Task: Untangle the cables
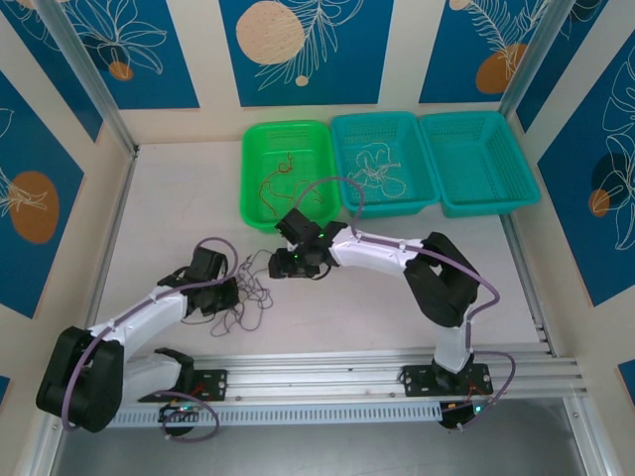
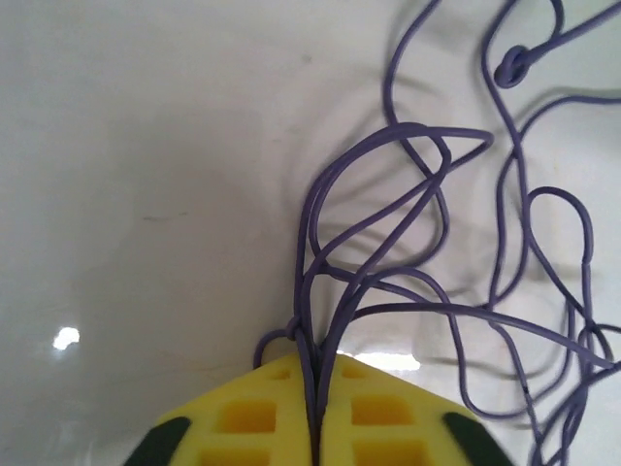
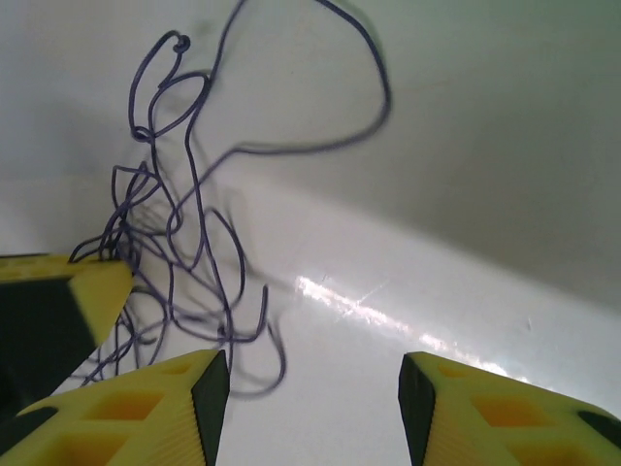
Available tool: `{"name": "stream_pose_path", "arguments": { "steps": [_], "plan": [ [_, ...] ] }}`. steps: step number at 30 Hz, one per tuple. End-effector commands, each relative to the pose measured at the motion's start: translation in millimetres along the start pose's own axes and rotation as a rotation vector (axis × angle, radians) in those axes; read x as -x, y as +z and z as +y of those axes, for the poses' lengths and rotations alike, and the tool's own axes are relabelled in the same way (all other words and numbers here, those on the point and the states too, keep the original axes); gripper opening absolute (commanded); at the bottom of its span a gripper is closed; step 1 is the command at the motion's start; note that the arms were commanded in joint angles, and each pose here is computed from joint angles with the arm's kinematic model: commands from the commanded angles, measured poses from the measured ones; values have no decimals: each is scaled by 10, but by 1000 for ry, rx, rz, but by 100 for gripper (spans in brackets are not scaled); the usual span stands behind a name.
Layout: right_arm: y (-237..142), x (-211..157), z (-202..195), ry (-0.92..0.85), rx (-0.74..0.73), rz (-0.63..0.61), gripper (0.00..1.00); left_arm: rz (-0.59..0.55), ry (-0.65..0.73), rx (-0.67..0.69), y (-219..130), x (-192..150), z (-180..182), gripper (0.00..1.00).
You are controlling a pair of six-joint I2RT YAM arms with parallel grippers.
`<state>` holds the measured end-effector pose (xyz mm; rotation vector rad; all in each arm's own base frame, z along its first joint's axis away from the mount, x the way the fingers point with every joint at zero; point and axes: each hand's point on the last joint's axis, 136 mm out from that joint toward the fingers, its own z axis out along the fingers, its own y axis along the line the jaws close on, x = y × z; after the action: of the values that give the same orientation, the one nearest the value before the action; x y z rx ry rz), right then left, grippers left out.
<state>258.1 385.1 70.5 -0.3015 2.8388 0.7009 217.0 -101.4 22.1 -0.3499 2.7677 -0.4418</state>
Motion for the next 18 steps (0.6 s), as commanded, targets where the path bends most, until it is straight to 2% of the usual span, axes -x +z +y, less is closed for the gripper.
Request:
{"name": "stream_pose_path", "arguments": {
  "steps": [1,8,14,18],
  "plan": [
    [86,-22,97,-17,-32,-6,53,-8,35,-106,-27,14,-170,0],
    [301,-195,147,-54,-25,80,55,-19,58,-115,-51,-9,-162,0],
    [351,-412,441,-180,147,167,58,-29,55,-114,-46,9,-160,0],
    [412,-470,459,-214,171,202,56,-33,54,-112,-39,17,-158,0]
  ]
}}
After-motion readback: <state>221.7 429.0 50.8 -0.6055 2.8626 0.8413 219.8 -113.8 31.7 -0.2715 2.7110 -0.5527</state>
